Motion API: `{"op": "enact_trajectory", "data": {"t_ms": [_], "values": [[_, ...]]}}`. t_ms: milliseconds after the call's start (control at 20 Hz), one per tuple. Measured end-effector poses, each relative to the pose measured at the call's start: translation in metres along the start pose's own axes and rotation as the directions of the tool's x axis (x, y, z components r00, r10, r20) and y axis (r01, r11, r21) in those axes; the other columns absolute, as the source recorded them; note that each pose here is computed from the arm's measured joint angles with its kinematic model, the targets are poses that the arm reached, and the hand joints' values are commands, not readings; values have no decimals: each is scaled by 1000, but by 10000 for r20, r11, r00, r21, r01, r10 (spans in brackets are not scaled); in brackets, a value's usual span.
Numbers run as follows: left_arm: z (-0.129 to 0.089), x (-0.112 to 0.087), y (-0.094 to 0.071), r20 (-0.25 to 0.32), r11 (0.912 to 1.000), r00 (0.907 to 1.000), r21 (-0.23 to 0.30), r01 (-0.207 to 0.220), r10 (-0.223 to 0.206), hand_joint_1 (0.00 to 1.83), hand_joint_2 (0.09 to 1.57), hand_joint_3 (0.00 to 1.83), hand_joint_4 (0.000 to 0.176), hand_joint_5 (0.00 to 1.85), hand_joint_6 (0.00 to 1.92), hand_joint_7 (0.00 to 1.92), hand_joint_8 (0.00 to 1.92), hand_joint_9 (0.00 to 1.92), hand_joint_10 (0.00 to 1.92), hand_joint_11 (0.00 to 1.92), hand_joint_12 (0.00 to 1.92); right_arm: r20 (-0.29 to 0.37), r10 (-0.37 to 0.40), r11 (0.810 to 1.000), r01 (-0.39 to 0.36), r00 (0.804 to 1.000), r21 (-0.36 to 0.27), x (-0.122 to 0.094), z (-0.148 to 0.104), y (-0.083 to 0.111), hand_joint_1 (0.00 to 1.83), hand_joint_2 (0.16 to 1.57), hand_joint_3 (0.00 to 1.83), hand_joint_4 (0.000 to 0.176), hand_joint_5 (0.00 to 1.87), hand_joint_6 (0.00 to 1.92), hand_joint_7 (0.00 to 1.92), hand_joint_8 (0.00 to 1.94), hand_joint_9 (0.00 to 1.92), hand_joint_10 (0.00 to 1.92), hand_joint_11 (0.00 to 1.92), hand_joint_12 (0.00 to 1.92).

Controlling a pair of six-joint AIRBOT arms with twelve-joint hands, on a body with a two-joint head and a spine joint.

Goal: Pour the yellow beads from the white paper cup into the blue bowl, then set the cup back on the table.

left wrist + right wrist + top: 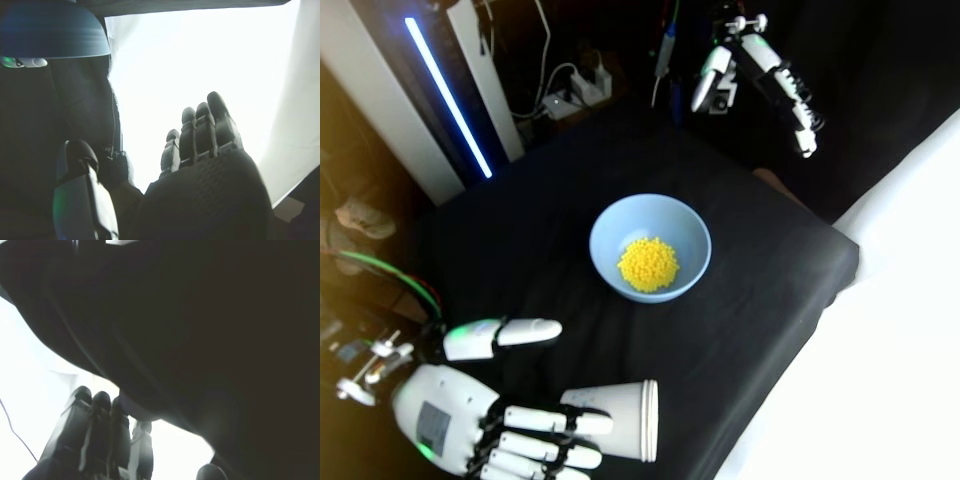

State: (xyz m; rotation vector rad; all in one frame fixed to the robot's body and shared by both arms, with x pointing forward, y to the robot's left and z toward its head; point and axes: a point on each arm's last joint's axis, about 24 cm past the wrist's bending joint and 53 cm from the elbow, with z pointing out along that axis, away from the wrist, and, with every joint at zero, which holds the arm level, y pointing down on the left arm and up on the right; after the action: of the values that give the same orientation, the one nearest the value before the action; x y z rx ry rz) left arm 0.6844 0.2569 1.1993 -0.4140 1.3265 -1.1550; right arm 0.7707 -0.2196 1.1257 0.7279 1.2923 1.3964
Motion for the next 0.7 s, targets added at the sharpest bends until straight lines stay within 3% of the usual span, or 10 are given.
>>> {"op": "enact_trajectory", "data": {"t_ms": [100, 300, 350, 450, 700], "values": [[0, 0, 0, -4, 10000, 10000, -3, 2, -2, 433, 909, 0, 176, 0, 0, 212, 0, 148, 4, 0, 514, -15, 64, 10000, -64, 10000, -6, 0, 0, 0, 0, 1148, 18, 169, 246, 4, 281, 6, 143, 7, 42, 31], [0, 0, 0, -2, 10000, 10000, -3, -1, 1, 422, 907, 0, 176, 0, 0, 188, 0, 140, 0, 0, 554, -65, 111, 9999, -111, 9999, -16, 1, 0, 1, 0, 1147, 8, 176, 252, 3, 294, 6, 163, 10, 55, 43], [0, 0, 0, -1, 10000, 10000, -8, 0, 0, 418, 905, 0, 176, 0, 0, 183, 0, 140, 0, 0, 555, -122, 240, 9997, -240, 9996, -30, 2, 0, 1, 0, 1161, 12, 163, 256, 4, 286, 2, 149, 4, 30, 35], [0, 0, 0, -2, 10000, 10000, -3, -1, 1, 429, 893, 0, 176, 0, 0, 174, 0, 138, 0, 0, 535, -386, 71, 9999, -74, 9992, -76, 6, 0, 3, 0, 1143, 0, 175, 256, 2, 249, 0, 154, 4, 60, 52], [0, 0, 0, -1, 10000, 10000, -8, -4, 4, 447, 878, 0, 176, 0, 0, 215, 7, 136, 2, 0, 505, -784, -477, 9988, 482, 9958, 54, -1, -4, 11, 0, 1102, 0, 176, 246, 0, 258, 7, 115, 2, 26, 48]]}}
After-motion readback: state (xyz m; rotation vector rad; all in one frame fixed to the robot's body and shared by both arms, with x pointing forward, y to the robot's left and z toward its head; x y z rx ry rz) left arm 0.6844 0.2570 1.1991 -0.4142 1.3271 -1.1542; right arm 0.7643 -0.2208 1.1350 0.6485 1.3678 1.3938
